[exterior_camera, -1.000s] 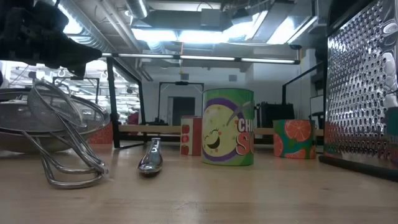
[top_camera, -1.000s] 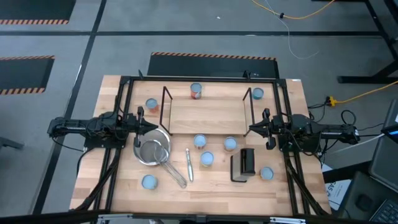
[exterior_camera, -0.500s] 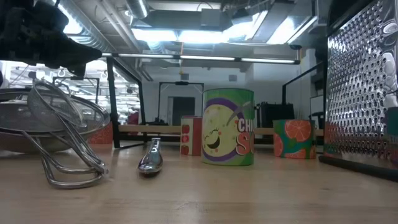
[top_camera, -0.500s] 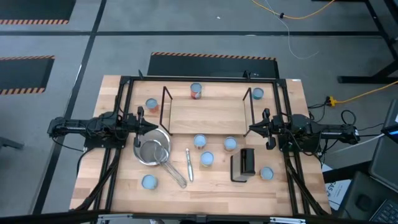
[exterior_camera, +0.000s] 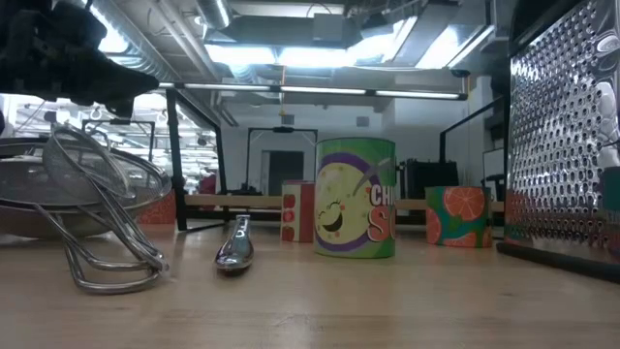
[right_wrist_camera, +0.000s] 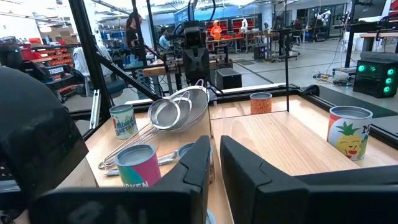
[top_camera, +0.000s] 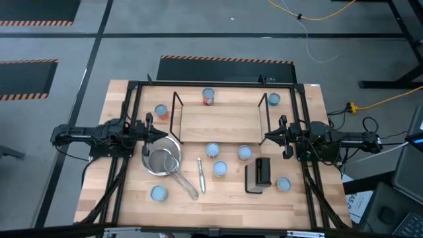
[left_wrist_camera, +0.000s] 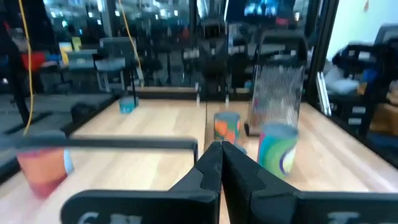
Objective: Pick and place cans onto a shelf
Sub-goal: Put the orange can on the shelf
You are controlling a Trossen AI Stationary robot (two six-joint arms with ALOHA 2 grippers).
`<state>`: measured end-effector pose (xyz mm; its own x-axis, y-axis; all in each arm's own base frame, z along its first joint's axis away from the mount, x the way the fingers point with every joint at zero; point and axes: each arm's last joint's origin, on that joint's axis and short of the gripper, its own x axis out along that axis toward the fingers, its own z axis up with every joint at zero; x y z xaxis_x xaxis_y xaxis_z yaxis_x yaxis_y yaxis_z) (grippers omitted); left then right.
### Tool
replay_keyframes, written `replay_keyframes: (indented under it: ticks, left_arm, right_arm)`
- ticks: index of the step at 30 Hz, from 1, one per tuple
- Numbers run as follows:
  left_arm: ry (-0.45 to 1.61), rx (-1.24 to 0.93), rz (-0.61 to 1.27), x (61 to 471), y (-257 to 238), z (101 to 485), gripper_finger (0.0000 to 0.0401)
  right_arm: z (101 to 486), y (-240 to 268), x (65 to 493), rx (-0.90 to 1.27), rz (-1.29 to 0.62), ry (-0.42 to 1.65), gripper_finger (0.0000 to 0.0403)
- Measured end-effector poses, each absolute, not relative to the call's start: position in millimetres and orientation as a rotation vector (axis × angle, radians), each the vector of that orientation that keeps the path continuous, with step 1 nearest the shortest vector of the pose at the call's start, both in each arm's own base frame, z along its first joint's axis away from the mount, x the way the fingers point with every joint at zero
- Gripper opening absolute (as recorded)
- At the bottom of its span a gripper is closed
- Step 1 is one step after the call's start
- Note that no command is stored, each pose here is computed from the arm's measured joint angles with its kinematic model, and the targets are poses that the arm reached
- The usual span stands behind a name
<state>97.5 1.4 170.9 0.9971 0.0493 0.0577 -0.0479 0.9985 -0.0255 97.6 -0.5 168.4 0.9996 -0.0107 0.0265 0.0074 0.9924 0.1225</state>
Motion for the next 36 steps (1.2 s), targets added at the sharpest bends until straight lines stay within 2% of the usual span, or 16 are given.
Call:
replay_keyframes:
  ticks: [7,14,20,25,30,36]
  left_arm:
    - [-0.225,-0.033,0.093,95.1,2.8,186.8,0.0007]
    - [-0.384,-0.059,0.177,90.2,5.3,201.3,0.0057]
    - [-0.422,-0.076,0.245,86.7,7.3,210.8,0.0101]
    - [-0.457,-0.098,0.313,82.1,9.2,222.9,0.0111]
    - [-0.418,-0.141,0.428,80.2,12.5,234.5,0.0112]
    - [-0.243,-0.178,0.533,83.9,15.1,249.0,0.0112]
  right_arm:
    - [168.4,-0.5,97.6,0.119,-0.009,-0.027,0.0045]
    - [168.4,-0.6,97.6,0.121,-0.009,-0.027,0.0045]
    - [168.4,-0.6,97.6,0.120,-0.009,-0.028,0.0045]
    - [168.4,-0.6,97.6,0.119,-0.009,-0.027,0.0045]
    - [168.4,-0.6,97.6,0.119,-0.009,-0.027,0.0045]
    - [168.4,-0.6,97.6,0.113,-0.010,-0.027,0.0045]
